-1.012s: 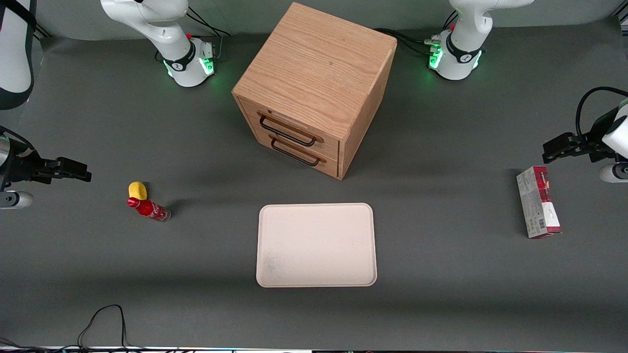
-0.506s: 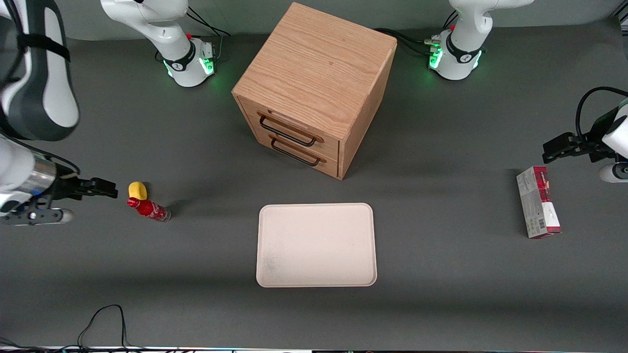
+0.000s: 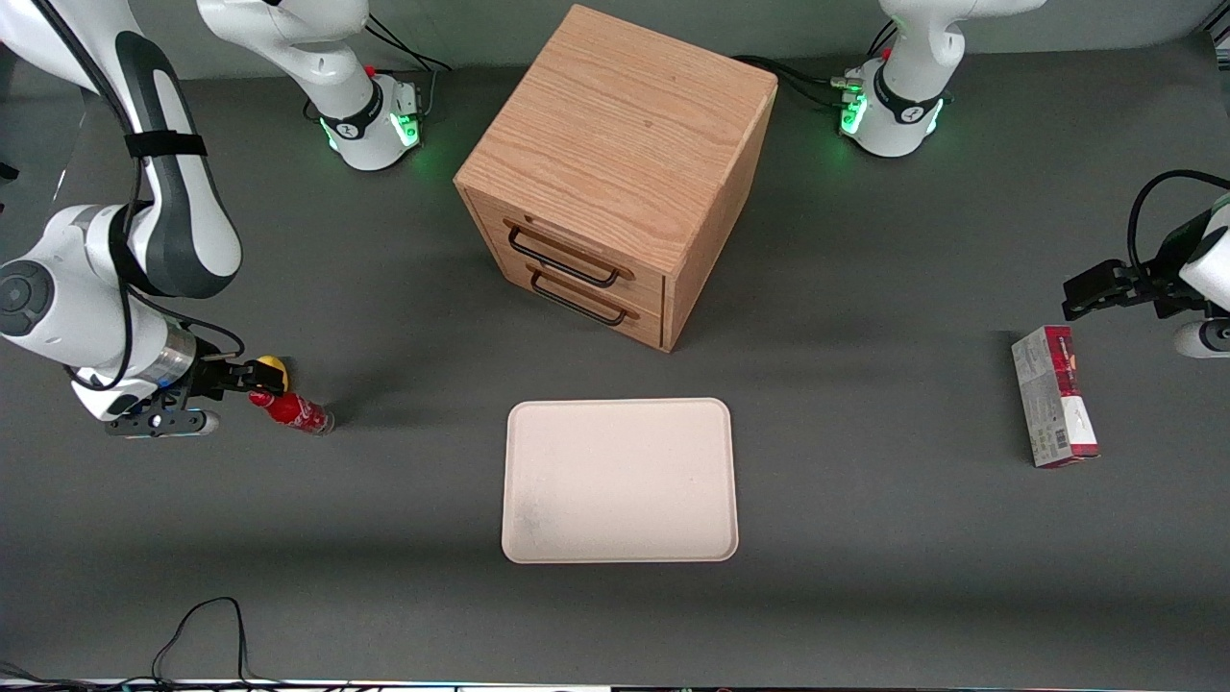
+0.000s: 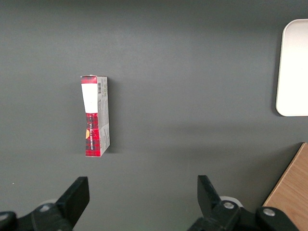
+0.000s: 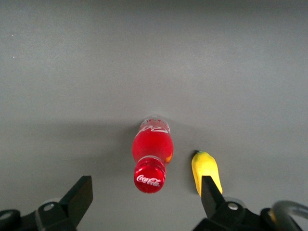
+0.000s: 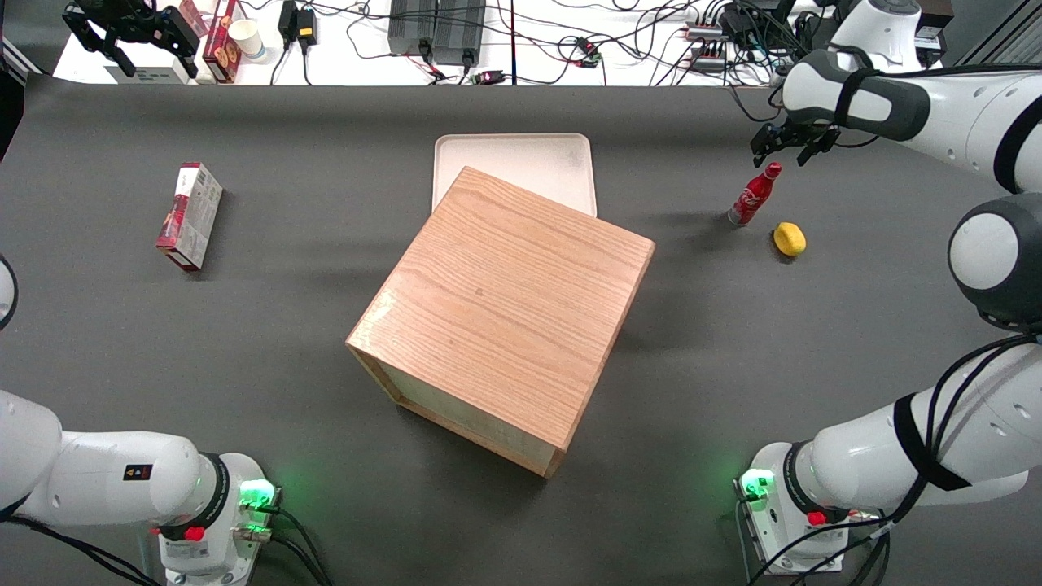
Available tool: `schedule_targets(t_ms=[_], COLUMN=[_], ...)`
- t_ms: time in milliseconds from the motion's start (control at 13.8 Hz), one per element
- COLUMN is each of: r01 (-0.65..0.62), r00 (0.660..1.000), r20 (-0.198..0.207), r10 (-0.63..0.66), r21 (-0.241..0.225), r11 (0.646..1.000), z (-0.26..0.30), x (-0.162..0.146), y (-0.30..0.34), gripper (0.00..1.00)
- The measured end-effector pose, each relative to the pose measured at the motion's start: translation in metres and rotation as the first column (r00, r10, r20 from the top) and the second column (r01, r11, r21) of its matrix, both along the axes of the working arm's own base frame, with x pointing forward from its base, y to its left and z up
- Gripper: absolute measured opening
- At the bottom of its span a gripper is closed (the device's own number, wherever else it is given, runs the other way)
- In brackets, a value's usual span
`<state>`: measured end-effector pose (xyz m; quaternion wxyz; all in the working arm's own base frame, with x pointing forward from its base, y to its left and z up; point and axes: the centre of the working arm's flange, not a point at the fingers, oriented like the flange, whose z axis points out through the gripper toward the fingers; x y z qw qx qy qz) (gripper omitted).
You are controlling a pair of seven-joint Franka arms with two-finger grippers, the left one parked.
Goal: Place coke bottle on tray
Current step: 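Move the open right gripper down over the red Coca-Cola bottle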
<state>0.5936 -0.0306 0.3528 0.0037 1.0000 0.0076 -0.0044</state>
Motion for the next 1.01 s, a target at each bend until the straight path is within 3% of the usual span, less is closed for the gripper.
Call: schedule_targets(t_ms=[1012], r01=[-0.015], r00=[1.000], r20=[0.008], r10=[0.015], r21=[-0.004], r11=[1.000], z=[-0.032], x=[0.002], y=[0.000], gripper=[1.00])
